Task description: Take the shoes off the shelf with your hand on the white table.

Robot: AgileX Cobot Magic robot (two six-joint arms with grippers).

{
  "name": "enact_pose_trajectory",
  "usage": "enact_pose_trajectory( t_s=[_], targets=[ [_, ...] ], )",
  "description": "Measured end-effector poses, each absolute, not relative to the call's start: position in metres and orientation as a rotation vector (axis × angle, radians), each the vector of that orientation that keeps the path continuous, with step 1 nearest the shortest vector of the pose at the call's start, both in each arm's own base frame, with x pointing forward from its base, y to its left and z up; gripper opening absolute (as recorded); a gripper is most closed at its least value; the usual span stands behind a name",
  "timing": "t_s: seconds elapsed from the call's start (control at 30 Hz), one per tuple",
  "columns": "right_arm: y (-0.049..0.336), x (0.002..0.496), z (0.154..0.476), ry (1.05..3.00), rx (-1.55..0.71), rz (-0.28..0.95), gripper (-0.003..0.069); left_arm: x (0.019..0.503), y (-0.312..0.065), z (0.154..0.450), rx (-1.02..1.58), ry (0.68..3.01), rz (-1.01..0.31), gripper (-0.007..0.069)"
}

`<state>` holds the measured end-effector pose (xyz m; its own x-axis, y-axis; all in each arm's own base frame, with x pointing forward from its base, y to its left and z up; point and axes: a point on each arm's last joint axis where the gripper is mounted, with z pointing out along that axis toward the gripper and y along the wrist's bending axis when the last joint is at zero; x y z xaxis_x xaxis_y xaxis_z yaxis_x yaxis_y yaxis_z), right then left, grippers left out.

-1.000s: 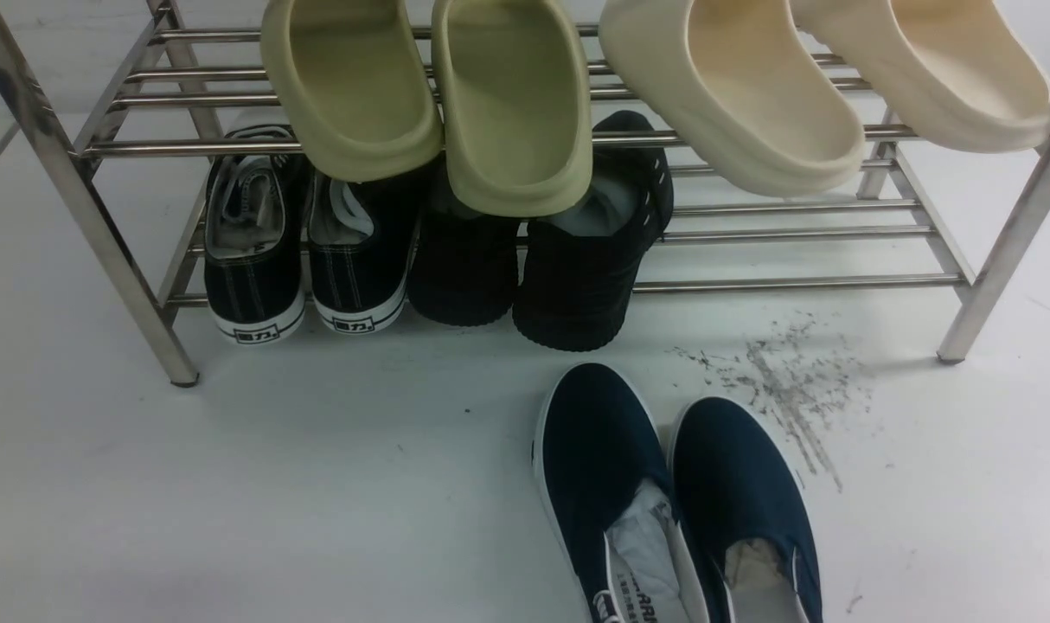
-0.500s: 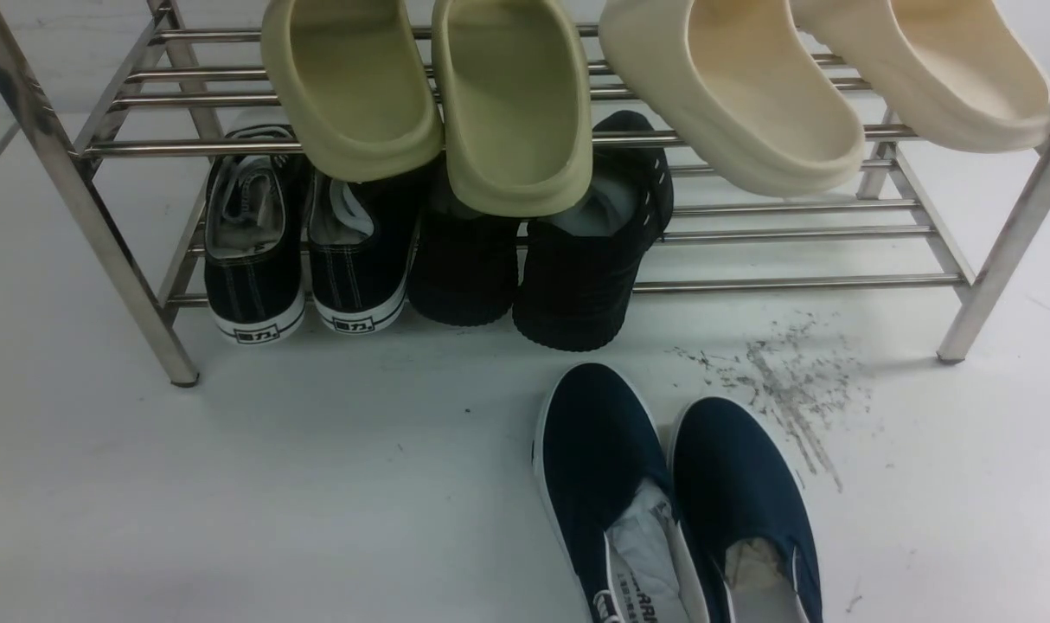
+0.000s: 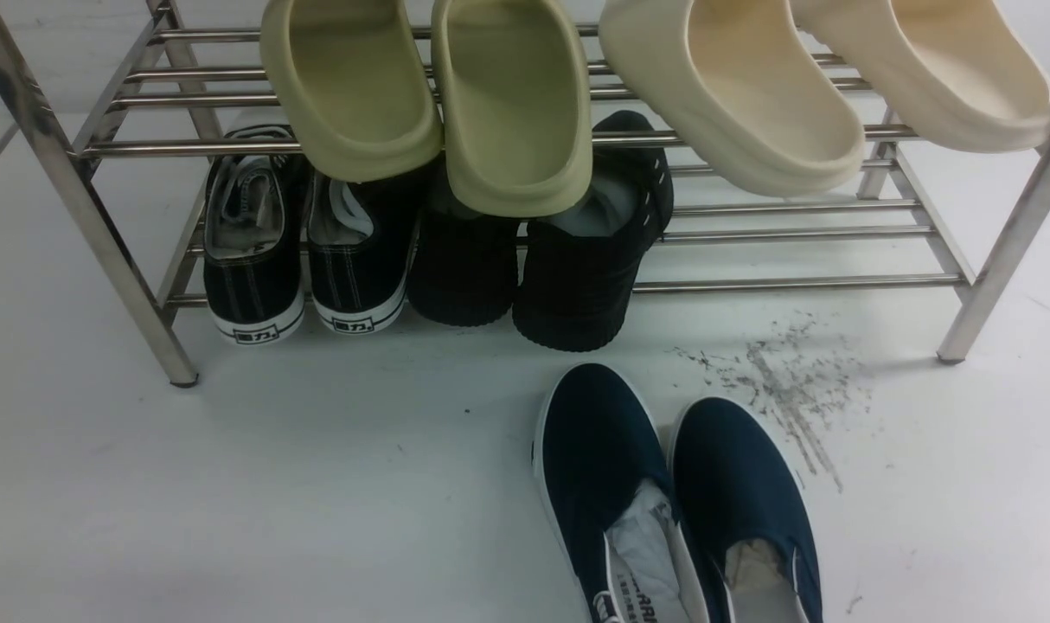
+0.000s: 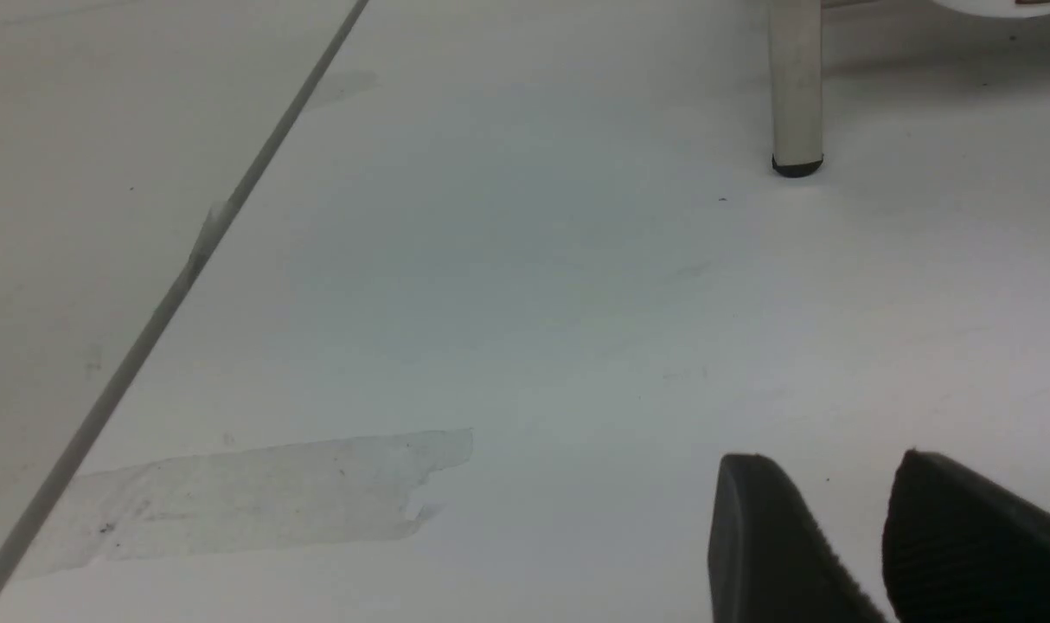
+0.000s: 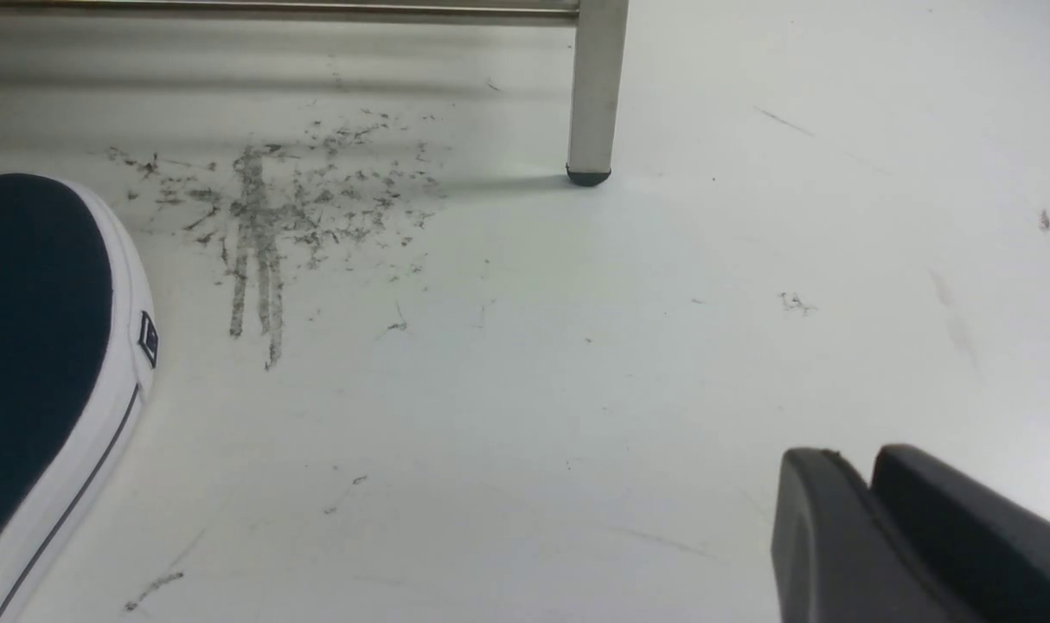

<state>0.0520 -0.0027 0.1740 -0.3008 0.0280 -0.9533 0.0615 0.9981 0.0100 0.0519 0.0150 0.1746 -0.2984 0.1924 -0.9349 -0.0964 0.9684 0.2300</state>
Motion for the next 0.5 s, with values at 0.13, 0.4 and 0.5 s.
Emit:
enact_pose_trajectory(
  t_s=[0.13, 0.4, 0.5],
  targets=[
    [-0.0027, 0.052, 0.174, 1.877, 0.065, -0.033, 0.0111, 0.0519, 0.015, 0.1746, 0.07, 1.853, 0.284, 0.0239],
    [-0.0027, 0.052, 0.174, 1.877, 0.065, -0.033, 0.012, 0.0519, 0.015, 0.1746, 0.07, 1.853, 0.284, 0.0239],
    [-0.0027, 0.052, 0.174, 1.876, 0.065, -0.033, 0.0124, 0.0519, 0.015, 0.1746, 0.07, 1.853, 0.284, 0.0239]
  ],
)
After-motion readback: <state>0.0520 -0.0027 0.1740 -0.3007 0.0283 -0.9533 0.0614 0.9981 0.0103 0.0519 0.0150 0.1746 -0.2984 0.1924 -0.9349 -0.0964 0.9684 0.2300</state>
